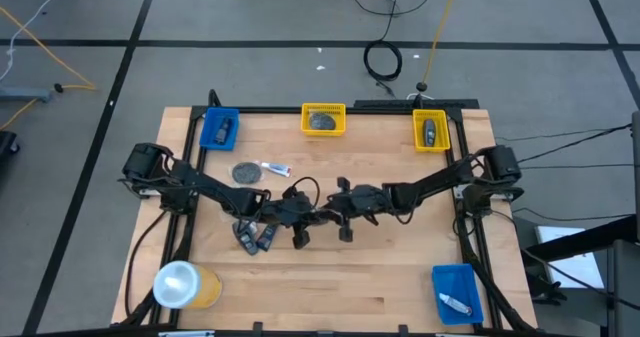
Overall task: Pick & Place Travel size toiletries
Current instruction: Put the hairbrush into the left yellow bin
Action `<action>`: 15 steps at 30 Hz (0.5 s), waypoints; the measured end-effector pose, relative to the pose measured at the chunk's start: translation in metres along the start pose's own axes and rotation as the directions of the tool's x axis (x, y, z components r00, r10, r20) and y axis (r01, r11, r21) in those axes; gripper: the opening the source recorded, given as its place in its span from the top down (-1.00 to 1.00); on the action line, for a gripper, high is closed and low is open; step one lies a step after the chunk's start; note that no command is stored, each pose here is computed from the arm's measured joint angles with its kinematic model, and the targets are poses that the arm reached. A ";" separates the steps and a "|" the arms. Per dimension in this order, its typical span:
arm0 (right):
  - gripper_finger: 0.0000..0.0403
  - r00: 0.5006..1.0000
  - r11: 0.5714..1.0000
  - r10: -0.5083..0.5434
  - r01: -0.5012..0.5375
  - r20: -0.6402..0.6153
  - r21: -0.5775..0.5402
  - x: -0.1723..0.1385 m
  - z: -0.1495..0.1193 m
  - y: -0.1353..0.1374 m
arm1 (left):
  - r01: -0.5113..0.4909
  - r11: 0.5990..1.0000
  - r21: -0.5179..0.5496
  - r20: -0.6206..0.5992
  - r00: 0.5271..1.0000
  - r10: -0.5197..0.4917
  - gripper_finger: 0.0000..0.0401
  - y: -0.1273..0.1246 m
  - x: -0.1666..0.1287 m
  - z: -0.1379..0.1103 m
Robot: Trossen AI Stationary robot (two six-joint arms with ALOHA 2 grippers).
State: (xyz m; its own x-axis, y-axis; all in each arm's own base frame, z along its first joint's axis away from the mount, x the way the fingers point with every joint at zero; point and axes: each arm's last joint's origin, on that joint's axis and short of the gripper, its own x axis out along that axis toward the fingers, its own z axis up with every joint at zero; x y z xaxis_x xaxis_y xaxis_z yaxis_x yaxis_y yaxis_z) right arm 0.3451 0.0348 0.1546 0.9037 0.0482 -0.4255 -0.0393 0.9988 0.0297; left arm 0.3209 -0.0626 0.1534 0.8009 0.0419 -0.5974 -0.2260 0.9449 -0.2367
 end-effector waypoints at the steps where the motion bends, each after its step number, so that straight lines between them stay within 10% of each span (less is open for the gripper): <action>1: 0.73 1.000 1.000 0.000 0.000 -0.003 -0.004 0.000 0.000 0.000 | -0.006 1.000 0.013 -0.001 1.000 0.006 0.72 0.000 0.000 0.000; 10: 0.80 0.997 0.997 -0.041 0.045 -0.068 0.055 -0.002 -0.004 -0.003 | -0.059 0.997 0.044 -0.123 0.990 0.064 0.71 0.006 -0.008 -0.008; 15: 0.87 0.981 0.981 -0.179 0.184 -0.075 0.062 -0.011 -0.008 -0.014 | -0.248 0.969 0.017 -0.178 0.952 0.247 0.71 0.012 -0.027 -0.014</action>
State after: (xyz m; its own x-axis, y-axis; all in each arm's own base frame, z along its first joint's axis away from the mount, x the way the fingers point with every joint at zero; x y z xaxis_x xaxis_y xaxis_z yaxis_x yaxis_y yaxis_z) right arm 0.3326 0.0204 0.1515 0.8615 -0.1310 -0.4905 0.1542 0.9880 0.0068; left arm 0.2890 -0.0565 0.1559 0.6082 0.2158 -0.7639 -0.4084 0.9103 -0.0679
